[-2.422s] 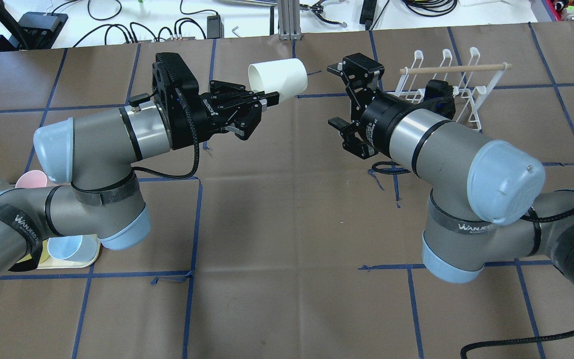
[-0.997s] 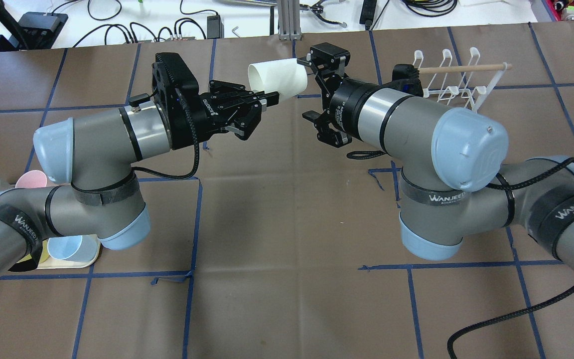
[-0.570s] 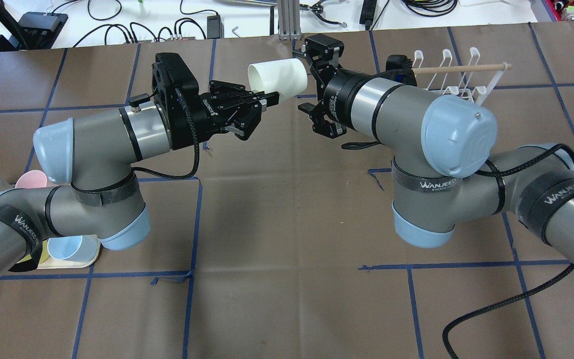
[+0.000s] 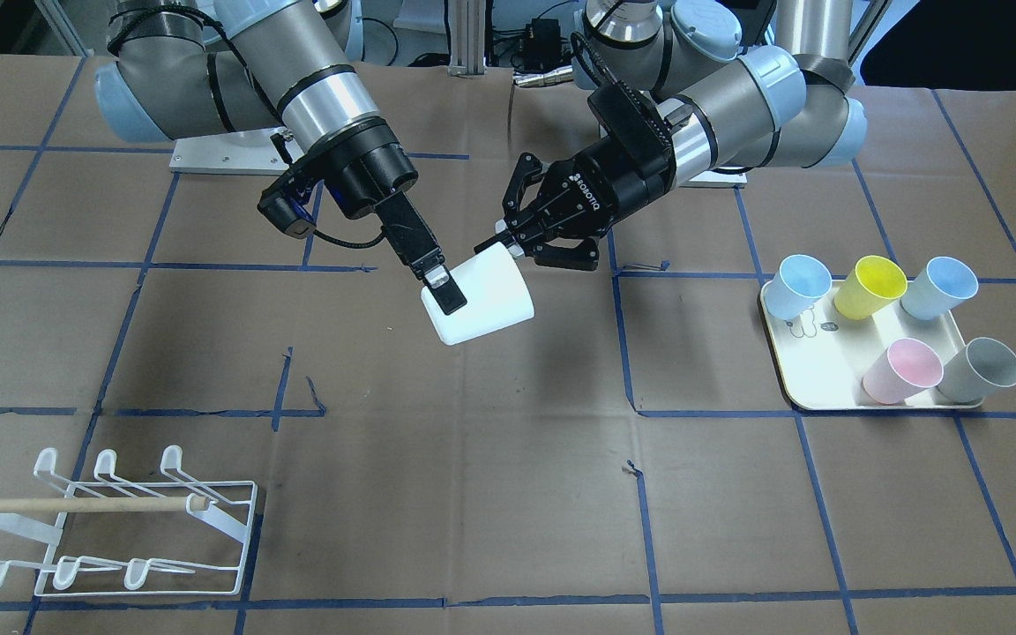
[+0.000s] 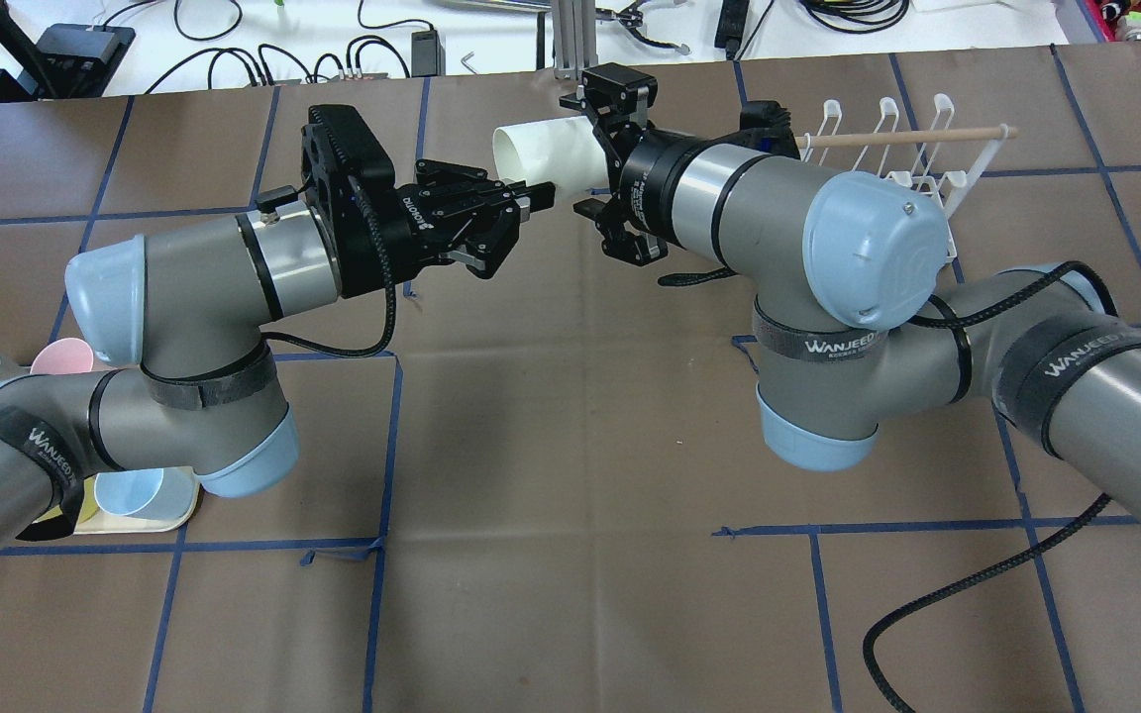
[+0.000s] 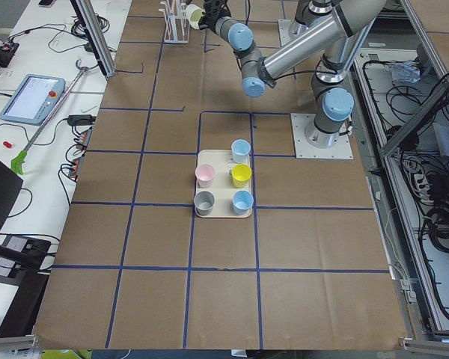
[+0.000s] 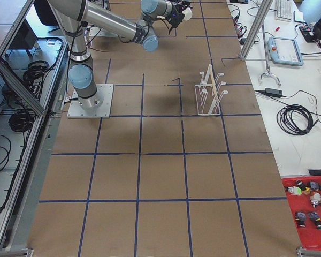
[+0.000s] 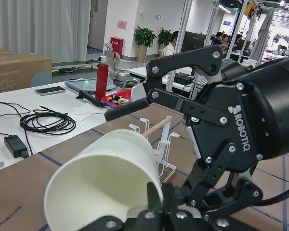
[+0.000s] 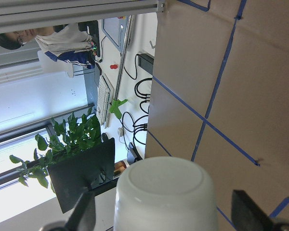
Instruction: Transfer IKEA cup to right arm and place on rack
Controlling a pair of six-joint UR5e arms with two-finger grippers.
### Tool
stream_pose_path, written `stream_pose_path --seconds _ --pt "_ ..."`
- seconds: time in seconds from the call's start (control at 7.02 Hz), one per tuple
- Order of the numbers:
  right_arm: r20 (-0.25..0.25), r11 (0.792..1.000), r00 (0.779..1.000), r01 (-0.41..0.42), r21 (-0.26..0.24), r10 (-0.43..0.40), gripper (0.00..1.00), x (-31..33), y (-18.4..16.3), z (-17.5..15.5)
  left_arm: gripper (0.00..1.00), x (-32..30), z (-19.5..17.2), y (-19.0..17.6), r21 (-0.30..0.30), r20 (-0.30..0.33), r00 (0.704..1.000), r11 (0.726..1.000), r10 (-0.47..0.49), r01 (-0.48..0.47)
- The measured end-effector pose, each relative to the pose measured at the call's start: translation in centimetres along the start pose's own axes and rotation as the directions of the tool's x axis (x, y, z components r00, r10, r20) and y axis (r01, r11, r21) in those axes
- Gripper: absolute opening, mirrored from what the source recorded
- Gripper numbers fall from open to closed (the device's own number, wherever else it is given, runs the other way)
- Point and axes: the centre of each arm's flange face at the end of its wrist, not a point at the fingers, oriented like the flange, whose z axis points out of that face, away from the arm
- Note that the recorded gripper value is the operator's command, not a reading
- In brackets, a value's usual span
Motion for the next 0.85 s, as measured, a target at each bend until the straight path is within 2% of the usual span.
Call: stream_pose_path --seconds 0.28,0.43,0.57,0.85 --pt "-0.001 1.0 1.0 0.001 -0.001 -0.001 0.84 -0.03 0.0 0.13 0.01 0.01 0.0 0.0 0.0 -0.001 1.0 1.0 0.0 0.0" --pt "-0.001 1.0 1.0 0.0 -0.003 0.0 0.68 0.0 0.02 0.15 0.01 0.0 0.0 0.0 0.0 -0.001 1.0 1.0 0.0 0.0" --pt "-0.001 1.0 1.0 0.0 -0.006 0.0 0.6 0.01 0.02 0.16 0.01 -0.01 0.02 0.03 0.0 -0.001 1.0 1.0 -0.001 0.001" --pt "-0.001 1.0 1.0 0.002 -0.014 -0.002 0.48 0.02 -0.01 0.17 0.13 -0.04 0.04 0.05 0.0 -0.001 1.0 1.0 -0.001 0.001"
